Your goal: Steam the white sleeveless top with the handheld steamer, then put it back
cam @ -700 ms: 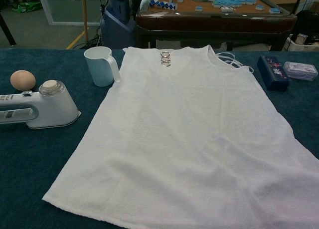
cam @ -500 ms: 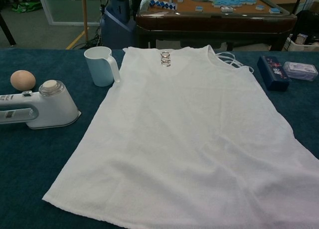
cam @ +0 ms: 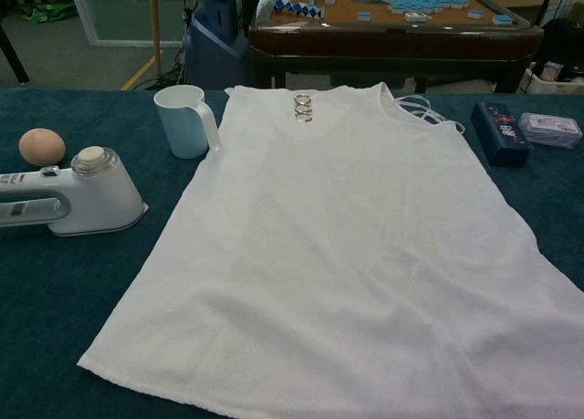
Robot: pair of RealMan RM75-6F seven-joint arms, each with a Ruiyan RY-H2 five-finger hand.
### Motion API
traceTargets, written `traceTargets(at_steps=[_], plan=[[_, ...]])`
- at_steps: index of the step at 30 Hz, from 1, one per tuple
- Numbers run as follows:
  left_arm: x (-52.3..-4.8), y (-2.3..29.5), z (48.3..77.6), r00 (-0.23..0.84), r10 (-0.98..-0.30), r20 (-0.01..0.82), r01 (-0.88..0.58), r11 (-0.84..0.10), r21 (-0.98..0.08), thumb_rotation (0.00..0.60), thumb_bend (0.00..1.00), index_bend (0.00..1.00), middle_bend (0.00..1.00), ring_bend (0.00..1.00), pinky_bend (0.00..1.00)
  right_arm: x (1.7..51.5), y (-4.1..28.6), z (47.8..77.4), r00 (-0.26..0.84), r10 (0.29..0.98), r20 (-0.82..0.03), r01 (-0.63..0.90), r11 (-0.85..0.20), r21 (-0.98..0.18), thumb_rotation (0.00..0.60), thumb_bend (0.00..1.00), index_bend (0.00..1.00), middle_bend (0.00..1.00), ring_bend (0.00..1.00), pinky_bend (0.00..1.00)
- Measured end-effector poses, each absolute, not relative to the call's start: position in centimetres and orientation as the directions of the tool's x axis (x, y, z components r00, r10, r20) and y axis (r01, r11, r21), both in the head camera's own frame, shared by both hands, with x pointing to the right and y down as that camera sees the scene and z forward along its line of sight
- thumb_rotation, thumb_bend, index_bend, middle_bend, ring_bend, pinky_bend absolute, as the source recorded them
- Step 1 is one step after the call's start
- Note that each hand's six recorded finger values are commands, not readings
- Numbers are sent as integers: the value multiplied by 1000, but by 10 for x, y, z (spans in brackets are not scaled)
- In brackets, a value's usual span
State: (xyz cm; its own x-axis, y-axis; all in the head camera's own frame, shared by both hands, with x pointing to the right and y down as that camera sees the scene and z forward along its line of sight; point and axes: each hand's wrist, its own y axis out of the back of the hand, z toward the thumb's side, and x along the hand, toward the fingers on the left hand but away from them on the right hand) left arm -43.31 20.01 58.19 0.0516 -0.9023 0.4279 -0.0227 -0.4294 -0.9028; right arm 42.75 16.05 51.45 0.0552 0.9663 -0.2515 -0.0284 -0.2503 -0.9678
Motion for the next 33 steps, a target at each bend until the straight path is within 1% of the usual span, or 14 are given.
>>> traceTargets(at_steps=[4,9,14,19,28,33], plan=[[-421,193,597,67,-889,453,-36,-456,-889,600,294,132,157,129,94,427,152,505,40,974,-223,-36,-221,-975,600,90,169,188,143,164],[-412,186,614,69,-871,486,-38,-489,-872,600,293,96,158,129,94,429,153,507,27,970,-243,-37,-242,-970,600,89,169,188,143,164],[-401,181,630,67,-853,518,-42,-521,-852,600,293,64,146,129,94,433,156,507,17,969,-245,-28,-244,-969,600,90,169,188,143,164],[-391,179,642,65,-844,533,-39,-536,-843,600,293,44,129,124,94,433,161,511,25,965,-261,-15,-261,-965,600,89,169,188,143,164],[-384,173,663,37,-832,554,-15,-555,-832,598,292,39,116,123,94,441,168,510,6,965,-261,-7,-261,-965,600,89,169,188,143,164],[-386,172,672,16,-826,564,-12,-564,-825,576,283,39,115,123,94,443,169,508,2,966,-257,-5,-257,-966,600,90,169,188,143,164]])
